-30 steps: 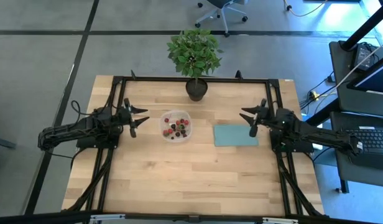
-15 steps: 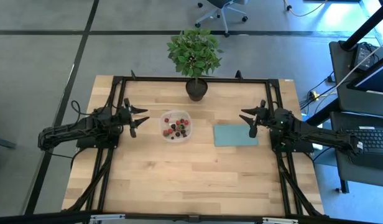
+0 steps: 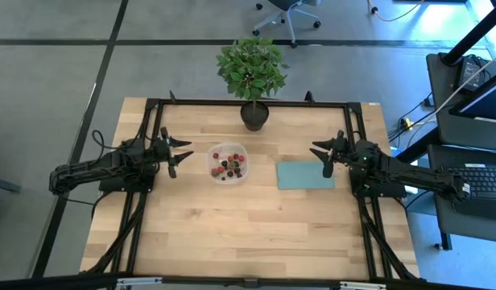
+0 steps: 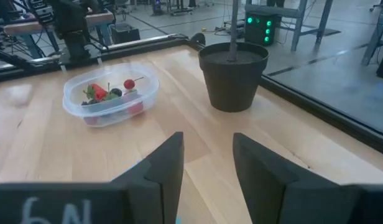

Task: Pick and placing Produce into tupperware
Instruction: Return to Home Position

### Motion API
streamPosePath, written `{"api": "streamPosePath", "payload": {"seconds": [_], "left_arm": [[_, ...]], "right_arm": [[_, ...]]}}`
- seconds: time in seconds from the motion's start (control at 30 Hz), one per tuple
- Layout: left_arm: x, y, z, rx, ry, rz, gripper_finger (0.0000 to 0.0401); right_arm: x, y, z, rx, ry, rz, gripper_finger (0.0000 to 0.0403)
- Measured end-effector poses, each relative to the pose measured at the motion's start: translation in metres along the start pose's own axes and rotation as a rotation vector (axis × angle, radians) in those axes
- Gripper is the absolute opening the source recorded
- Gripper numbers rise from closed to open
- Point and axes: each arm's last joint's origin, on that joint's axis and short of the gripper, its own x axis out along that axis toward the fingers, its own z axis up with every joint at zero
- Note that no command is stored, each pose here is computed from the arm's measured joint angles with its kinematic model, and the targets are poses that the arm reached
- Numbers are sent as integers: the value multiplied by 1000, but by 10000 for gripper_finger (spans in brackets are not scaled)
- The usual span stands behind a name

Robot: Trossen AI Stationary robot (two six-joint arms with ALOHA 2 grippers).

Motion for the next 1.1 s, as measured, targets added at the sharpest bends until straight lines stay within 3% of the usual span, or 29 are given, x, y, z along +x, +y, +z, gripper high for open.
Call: {"api": "streamPosePath", "payload": {"seconds": [0.37, 0.8, 1.1], "left_arm": [[0, 0, 0, 0, 0, 0, 159], [0, 0, 0, 0, 0, 0, 159], [0, 0, 0, 0, 0, 0, 159]], "right_arm": [[-2, 1, 2, -5, -26, 11, 141], [-11, 1, 12, -10, -158, 22, 141], [-11, 1, 12, -12, -158, 22, 141]]}}
